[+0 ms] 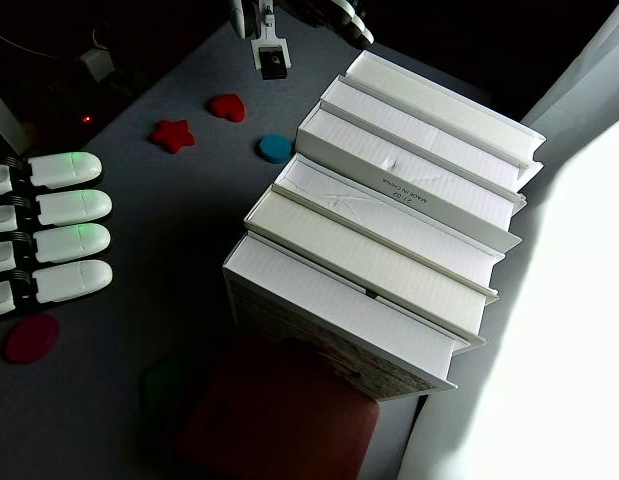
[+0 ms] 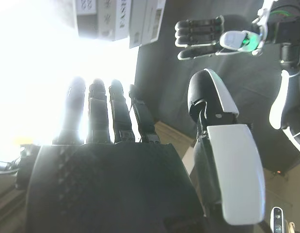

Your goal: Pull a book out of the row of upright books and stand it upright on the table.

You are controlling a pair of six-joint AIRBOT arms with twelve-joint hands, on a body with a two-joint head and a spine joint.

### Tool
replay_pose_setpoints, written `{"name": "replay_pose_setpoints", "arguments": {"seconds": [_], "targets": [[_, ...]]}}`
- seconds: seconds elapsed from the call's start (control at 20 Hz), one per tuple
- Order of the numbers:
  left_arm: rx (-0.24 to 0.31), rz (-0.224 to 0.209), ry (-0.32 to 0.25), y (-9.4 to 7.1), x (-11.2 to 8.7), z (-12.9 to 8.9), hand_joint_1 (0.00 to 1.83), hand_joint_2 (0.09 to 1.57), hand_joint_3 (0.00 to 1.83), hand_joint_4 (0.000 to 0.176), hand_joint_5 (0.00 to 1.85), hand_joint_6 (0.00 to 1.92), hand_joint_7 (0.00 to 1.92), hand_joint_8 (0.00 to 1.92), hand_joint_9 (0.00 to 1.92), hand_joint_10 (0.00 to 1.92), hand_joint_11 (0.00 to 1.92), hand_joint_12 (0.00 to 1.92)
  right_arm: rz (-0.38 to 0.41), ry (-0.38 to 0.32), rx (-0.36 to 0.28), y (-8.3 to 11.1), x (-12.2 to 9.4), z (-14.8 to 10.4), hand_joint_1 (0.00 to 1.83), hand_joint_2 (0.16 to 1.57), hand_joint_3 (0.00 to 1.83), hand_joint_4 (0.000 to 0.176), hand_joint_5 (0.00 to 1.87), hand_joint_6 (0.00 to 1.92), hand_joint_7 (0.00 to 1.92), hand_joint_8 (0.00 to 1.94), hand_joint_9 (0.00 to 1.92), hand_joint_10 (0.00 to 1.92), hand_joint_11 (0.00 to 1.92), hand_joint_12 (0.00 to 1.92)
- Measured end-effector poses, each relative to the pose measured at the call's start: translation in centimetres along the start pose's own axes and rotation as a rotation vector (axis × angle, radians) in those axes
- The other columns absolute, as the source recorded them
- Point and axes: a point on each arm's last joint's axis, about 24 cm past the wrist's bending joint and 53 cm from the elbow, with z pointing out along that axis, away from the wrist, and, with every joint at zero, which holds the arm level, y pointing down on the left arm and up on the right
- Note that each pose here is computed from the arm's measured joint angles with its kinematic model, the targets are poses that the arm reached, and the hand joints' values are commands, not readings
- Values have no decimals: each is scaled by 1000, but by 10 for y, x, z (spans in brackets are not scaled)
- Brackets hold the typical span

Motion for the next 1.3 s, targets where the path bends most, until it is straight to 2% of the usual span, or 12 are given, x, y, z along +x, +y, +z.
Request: {"name": "replay_pose_setpoints", "arguments": {"seconds": [0.1, 0.2, 0.35, 0.5, 0.55, 0.65, 0.7, 0.75, 0.95, 1.1, 1.2, 1.3], "targets": [[1, 1, -1, 0, -1, 0, 260, 1393, 12, 31, 28, 8, 0, 0, 0, 0, 0, 0, 1, -3, 2, 0, -1, 0, 628, 1343, 15, 0, 2, 3, 0, 0, 0, 0, 0, 0], [1, 1, 0, 0, -1, 0, 287, 1390, 3, 26, 47, 8, 0, 0, 0, 0, 0, 0, 2, -3, 3, -1, -1, 0, 646, 1352, 14, 0, 0, 0, 0, 0, 0, 0, 0, 0], [1, 1, 0, 0, -1, 0, 261, 1387, 1, 30, 50, 4, 0, 0, 0, 0, 0, 0, 2, -1, 4, -2, 0, 1, 764, 1364, 7, 0, 0, 0, 0, 0, 0, 0, 0, 0], [-2, 1, -3, 1, -1, -1, 219, 1388, 2, 21, 32, 4, 0, 0, 0, 0, 0, 0, 2, -29, -6, -1, -9, 10, 663, 1362, 4, 0, 3, 1, 0, 0, 0, 0, 11, 11], [-5, 1, -4, 1, -1, -2, 241, 1379, 0, 36, 32, 3, 0, 0, 0, 0, 0, 0, 2, -36, -9, 0, -11, 12, 651, 1368, 5, 0, 7, 2, 0, 0, 0, 0, 1, 1], [-16, 1, -6, 4, -2, -4, 253, 1377, 0, 41, 35, 3, 0, 0, 0, 0, 0, 0, 3, -62, -31, 4, -18, 27, 637, 1378, 8, 0, 0, 0, 0, 0, 0, 0, 0, 0], [-15, 0, -9, 4, -3, -4, 254, 1373, 0, 50, 30, 1, 0, 0, 0, 0, 0, 0, -2, -62, -37, 6, -19, 32, 554, 1374, 6, 0, 5, 2, 0, 0, 0, 0, 0, 0], [-15, 0, -10, 4, -3, -4, 257, 1372, 0, 50, 26, 0, 0, 0, 0, 0, 0, 0, -7, -60, -42, 8, -20, 39, 522, 1373, 5, 0, 9, 3, 0, 0, 0, 0, 0, 0], [-17, 0, -13, 5, -4, -4, 277, 1365, 0, 62, 27, 3, 0, 0, 0, 0, 0, 0, -21, -45, -26, 4, -20, 59, 354, 1374, 4, 0, 12, 4, 0, 0, 0, 0, 0, 0], [-18, 0, -12, 5, -3, -5, 271, 1368, 0, 58, 27, 2, 0, 0, 0, 0, 0, 0, -34, -37, -20, 4, -22, 71, 328, 1375, 3, 0, 38, 13, 0, 0, 0, 0, 0, 0], [-22, 1, -9, 6, -3, -6, 258, 1376, 2, 44, 30, 2, 0, 0, 0, 0, 0, 0, -42, -34, -24, 7, -23, 82, 273, 1373, 2, 0, 66, 20, 0, 0, 0, 0, 0, 0], [-24, 1, -11, 7, -3, -6, 258, 1373, 0, 44, 29, 2, 0, 0, 0, 0, 0, 0, -59, -17, -28, 12, -20, 94, 275, 1372, 1, 0, 74, 21, 0, 0, 0, 0, 0, 0]]}}
